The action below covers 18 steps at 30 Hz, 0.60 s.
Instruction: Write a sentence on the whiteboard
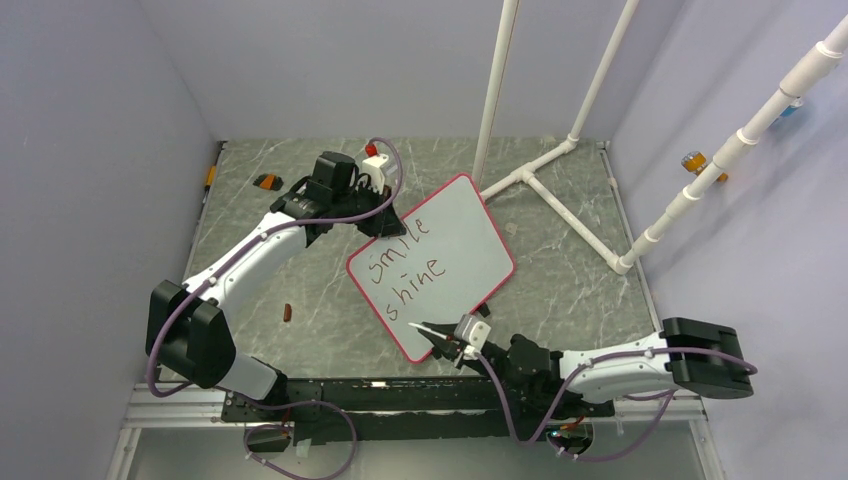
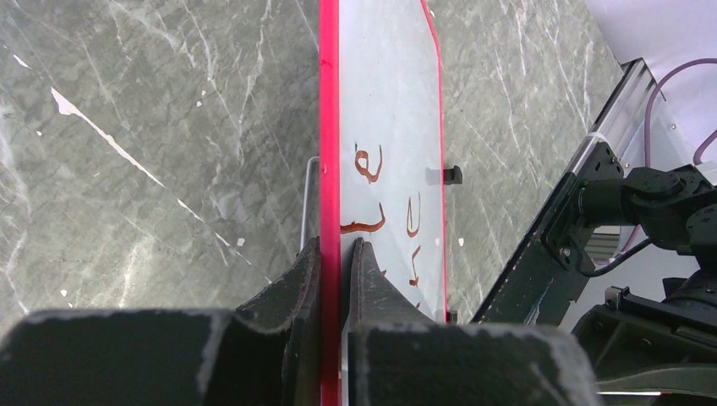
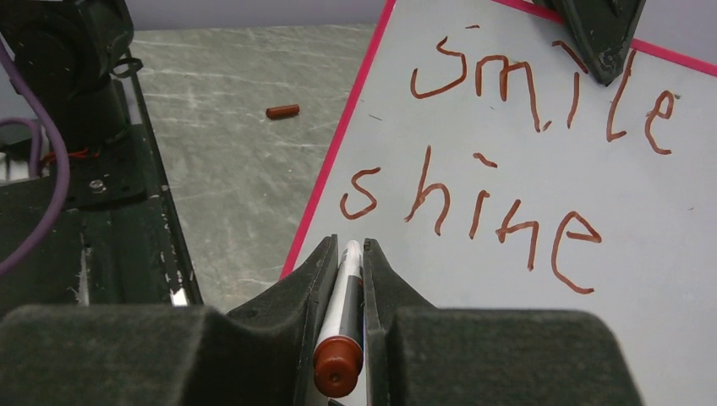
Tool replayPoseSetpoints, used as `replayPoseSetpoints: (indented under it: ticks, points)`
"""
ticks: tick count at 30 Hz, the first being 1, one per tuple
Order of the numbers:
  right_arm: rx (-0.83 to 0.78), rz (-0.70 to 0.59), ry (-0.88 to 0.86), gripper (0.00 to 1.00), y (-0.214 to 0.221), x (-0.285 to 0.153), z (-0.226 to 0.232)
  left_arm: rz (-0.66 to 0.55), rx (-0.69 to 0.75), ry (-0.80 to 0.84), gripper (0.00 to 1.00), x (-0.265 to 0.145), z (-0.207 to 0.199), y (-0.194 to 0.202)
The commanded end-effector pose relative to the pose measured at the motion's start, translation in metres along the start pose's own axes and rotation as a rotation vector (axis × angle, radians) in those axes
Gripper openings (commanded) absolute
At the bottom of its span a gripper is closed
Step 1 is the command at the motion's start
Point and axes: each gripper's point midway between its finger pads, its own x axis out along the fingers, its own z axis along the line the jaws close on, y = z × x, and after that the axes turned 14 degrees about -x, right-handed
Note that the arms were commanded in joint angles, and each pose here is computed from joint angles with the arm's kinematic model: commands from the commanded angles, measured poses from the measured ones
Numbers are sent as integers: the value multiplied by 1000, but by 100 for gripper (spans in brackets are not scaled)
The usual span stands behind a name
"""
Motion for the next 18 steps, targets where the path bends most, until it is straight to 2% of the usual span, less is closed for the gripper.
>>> replayPoseSetpoints:
  ticks: [1, 18]
  points:
    - [-29, -102, 70, 0, -21, 3, -12, -136, 112, -139, 0, -9, 26, -32]
    - [-31, -27, 54, 0, 5, 7, 0, -135, 108, -122, 0, -8, 24, -34]
